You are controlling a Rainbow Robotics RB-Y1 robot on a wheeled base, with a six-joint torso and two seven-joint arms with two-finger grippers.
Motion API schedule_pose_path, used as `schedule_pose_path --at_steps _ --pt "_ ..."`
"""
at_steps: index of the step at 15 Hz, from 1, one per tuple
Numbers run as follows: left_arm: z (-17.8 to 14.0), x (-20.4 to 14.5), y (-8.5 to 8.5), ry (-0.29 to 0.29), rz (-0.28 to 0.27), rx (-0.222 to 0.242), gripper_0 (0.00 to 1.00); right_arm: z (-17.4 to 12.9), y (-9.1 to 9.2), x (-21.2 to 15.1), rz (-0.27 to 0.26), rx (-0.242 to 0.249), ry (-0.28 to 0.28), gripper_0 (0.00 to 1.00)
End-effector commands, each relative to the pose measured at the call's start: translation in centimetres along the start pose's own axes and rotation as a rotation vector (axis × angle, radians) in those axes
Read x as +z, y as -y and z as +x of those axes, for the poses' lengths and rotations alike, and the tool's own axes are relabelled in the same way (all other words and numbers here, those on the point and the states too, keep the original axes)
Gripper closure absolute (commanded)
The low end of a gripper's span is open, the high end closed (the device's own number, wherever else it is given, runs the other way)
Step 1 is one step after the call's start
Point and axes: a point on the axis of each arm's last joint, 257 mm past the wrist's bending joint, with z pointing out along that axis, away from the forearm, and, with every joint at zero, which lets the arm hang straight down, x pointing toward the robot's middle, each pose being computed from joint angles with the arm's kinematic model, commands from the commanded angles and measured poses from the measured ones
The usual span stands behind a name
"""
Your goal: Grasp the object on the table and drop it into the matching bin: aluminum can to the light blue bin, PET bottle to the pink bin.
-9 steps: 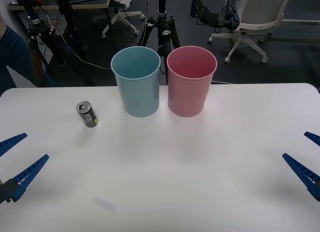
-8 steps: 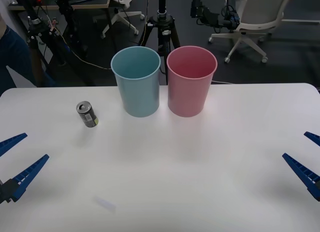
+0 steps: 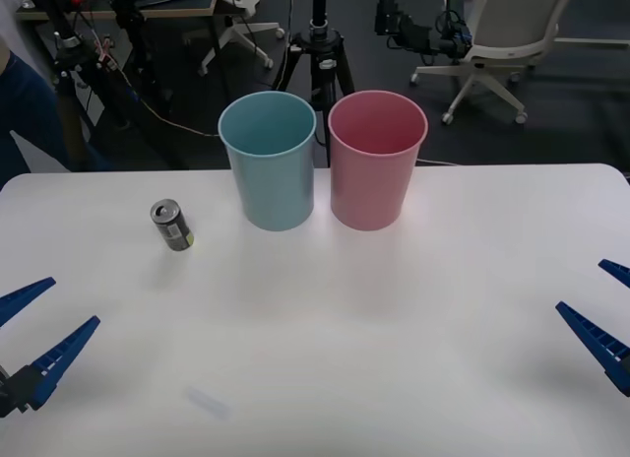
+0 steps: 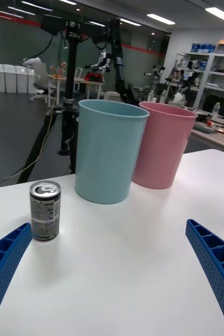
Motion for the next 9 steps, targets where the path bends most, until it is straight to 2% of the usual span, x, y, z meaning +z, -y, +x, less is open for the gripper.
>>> schedule_pose_path --at_steps 1,4,6,9 --pt "1.0 1.0 -2.0 -0.005 -0.102 0.028 0.0 0.0 0.0 0.0 0.0 0.0 0.0 0.0" --pt "2.3 2.8 -4.0 -0.039 -0.185 0.028 0.0 0.0 0.0 0.0 0.0 0.0 0.0 0.0" --pt "3.1 3.9 -5.3 -0.042 -0.226 0.009 0.0 0.0 0.0 0.0 0.0 0.0 0.0 0.0" --pt "4.9 6.3 -6.6 -0.067 -0.22 0.007 0.0 0.0 0.0 0.0 0.0 0.0 0.0 0.0"
